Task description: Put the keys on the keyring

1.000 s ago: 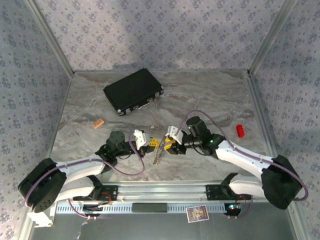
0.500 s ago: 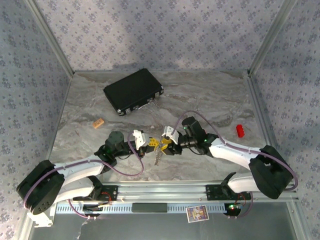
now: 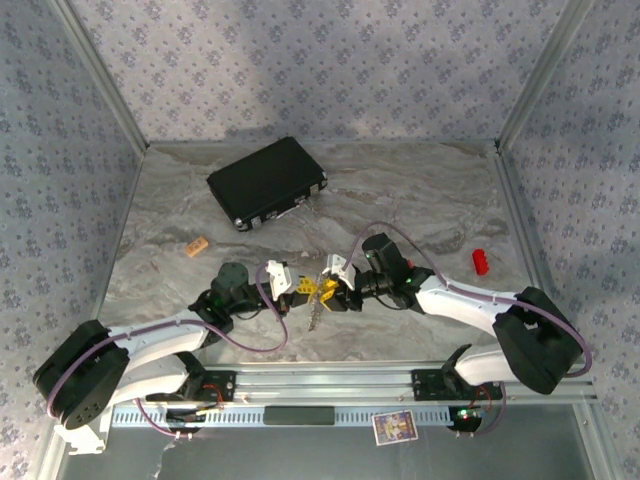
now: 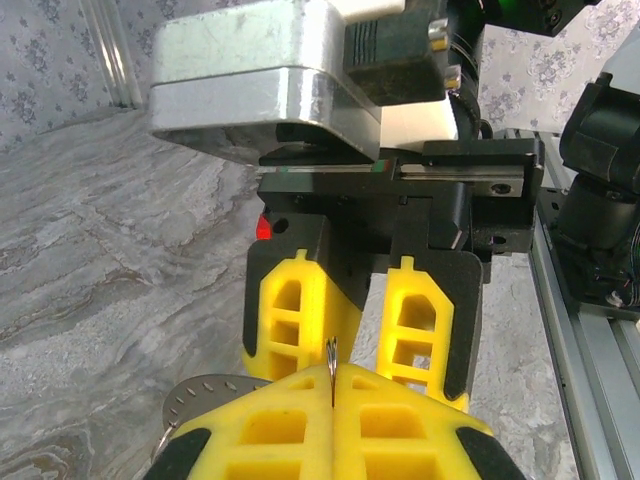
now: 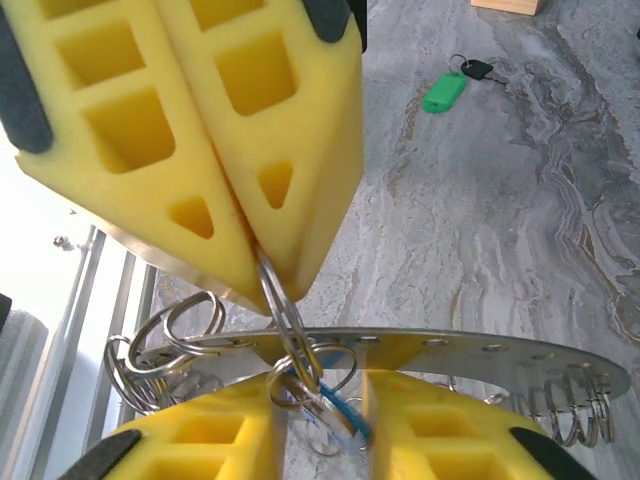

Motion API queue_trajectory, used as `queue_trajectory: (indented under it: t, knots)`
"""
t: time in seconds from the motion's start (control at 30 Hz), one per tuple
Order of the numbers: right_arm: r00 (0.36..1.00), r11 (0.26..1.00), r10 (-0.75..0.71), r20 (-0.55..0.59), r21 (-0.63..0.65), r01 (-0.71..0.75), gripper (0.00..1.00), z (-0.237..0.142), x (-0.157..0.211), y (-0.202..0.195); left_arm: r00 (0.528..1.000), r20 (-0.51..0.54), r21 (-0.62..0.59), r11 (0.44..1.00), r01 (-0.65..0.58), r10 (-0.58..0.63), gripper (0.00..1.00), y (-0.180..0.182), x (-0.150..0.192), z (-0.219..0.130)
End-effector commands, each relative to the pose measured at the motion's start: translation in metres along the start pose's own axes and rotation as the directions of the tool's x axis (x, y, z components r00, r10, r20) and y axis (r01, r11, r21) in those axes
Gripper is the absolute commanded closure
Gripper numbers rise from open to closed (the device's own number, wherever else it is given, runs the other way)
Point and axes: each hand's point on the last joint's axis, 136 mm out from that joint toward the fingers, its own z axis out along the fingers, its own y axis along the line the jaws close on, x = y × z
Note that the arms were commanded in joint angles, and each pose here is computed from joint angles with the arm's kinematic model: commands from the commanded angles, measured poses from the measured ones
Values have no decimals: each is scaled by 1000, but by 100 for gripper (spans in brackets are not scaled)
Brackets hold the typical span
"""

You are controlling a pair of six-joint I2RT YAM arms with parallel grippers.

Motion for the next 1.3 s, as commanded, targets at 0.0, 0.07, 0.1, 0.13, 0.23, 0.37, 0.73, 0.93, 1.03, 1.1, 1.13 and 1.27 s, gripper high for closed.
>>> queue_trajectory:
  t: [0.0, 0.07, 0.1, 0.13, 0.23, 0.37, 0.73, 0.93, 1.03, 1.1, 1.13, 1.27]
  knots:
    - [1000, 1000, 2, 17, -27, -2, 78, -5, -6, 5, 998, 45, -17, 999, -41, 41, 100, 2, -13, -4]
    - [1000, 1000, 1, 10, -29, -1, 82, -5, -5, 5, 998, 43, -19, 999, -41, 42, 100, 2, -12, -4]
    - [1000, 1000, 1, 8, -30, -1, 86, -6, -4, 5, 998, 45, -21, 999, -42, 43, 100, 2, -13, -4]
    - [1000, 1000, 1, 7, -30, -1, 88, -6, -5, 5, 998, 44, -19, 999, -43, 44, 100, 2, -13, -4]
    - [1000, 1000, 3, -1, -24, -3, 95, -7, -5, 4, 998, 44, -19, 999, -44, 45, 100, 2, -13, -5]
    - [1000, 1000, -12, -2, -9, 12, 99, -11, -11, 4, 998, 42, -12, 999, -45, 46, 100, 1, -13, -4]
    - [997, 997, -76, 19, 29, 75, 100, -23, -33, 3, 999, 34, -4, 999, -43, 43, 100, 0, -12, -3]
    - [995, 994, -96, 12, 53, 95, 100, -30, -34, 3, 999, 20, -15, 999, -48, 49, 100, 2, -10, -4]
    - [995, 992, -104, 5, 68, 104, 100, -33, -34, 2, 999, 14, -12, 999, -50, 50, 100, 1, -9, -4]
    - [994, 991, -110, -6, 77, 110, 100, -34, -33, 1, 999, 12, -8, 999, -49, 50, 100, 1, -9, -3]
    - [994, 990, -111, -13, 81, 112, 100, -35, -32, 1, 999, 9, -7, 999, -48, 48, 100, 1, -8, -3]
    - [992, 989, -116, -41, 90, 119, 100, -36, -30, -1, 999, 6, -5, 999, -51, 51, 100, 1, -8, -3]
